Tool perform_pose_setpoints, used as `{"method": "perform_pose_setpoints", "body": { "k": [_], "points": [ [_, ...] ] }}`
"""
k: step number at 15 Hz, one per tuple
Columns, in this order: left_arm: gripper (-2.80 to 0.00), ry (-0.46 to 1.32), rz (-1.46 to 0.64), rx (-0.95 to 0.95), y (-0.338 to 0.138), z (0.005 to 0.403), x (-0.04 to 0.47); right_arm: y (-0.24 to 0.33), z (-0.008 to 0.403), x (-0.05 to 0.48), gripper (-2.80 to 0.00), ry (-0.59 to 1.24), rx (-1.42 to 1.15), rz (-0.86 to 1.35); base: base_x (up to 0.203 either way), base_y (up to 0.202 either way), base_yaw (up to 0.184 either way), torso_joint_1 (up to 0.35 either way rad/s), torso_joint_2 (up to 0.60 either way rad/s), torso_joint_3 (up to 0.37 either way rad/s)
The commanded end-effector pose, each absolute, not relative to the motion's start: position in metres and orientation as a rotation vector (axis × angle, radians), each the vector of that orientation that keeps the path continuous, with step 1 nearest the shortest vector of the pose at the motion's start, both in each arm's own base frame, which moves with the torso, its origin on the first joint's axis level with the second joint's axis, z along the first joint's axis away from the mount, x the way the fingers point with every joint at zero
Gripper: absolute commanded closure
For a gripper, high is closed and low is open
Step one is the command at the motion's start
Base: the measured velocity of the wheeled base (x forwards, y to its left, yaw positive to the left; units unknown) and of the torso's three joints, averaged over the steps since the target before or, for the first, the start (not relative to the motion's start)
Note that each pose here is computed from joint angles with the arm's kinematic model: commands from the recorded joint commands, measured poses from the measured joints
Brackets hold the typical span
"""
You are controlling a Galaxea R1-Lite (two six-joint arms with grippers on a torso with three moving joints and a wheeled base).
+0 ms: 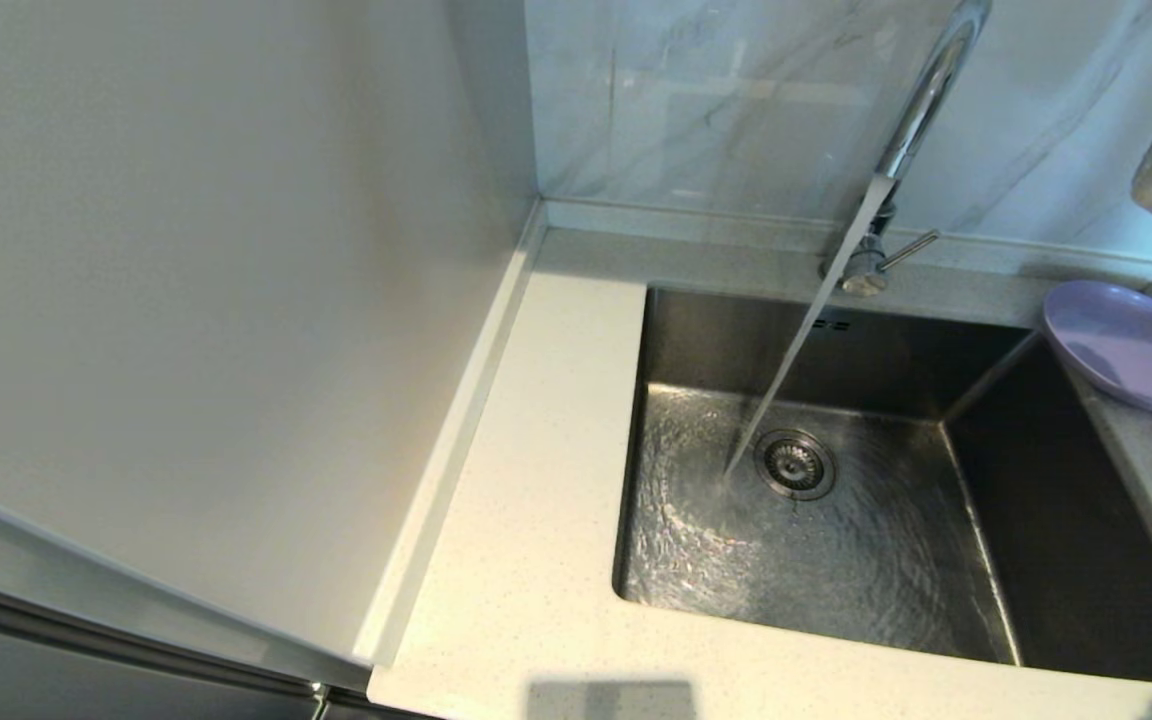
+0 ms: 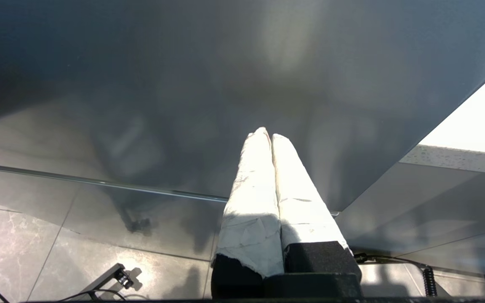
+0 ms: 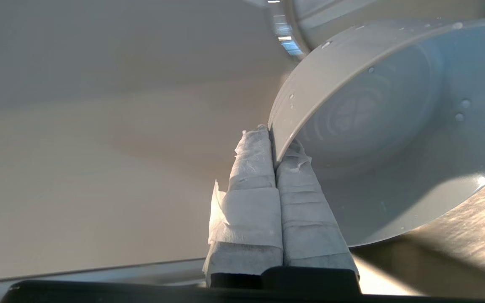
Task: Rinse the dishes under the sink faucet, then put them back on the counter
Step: Place the bowl on the table
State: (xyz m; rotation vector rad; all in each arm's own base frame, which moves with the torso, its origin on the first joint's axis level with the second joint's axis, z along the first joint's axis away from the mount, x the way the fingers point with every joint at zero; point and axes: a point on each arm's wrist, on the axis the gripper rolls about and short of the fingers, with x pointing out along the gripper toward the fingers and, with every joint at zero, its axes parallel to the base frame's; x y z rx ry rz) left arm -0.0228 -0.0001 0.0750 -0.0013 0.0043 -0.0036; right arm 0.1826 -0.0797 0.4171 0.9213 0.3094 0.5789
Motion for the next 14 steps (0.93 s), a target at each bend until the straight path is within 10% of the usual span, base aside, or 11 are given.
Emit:
{"method": "perform_pose_setpoints", "body": {
  "k": [1, 4, 14],
  "points": [
    [0.00, 0.005, -0.003, -0.002, 0.000, 0.075, -0.023, -0.072, 0.403, 0.193, 0.00, 0.307, 0.788, 0.465, 0.000, 0.000, 0.000, 0.000, 0.00, 0.000],
    [0.00, 0.005, -0.003, -0.002, 0.000, 0.075, -0.023, -0.055, 0.373, 0.204, 0.00, 0.472, 0.839, 0.093, 0.000, 0.000, 0.000, 0.000, 0.00, 0.000],
    [0.00, 0.005, -0.003, -0.002, 0.000, 0.075, -0.023, -0.042, 0.304, 0.138, 0.00, 0.875, 0.127, -0.078, 0.000, 0.000, 0.000, 0.000, 0.00, 0.000]
  ]
}}
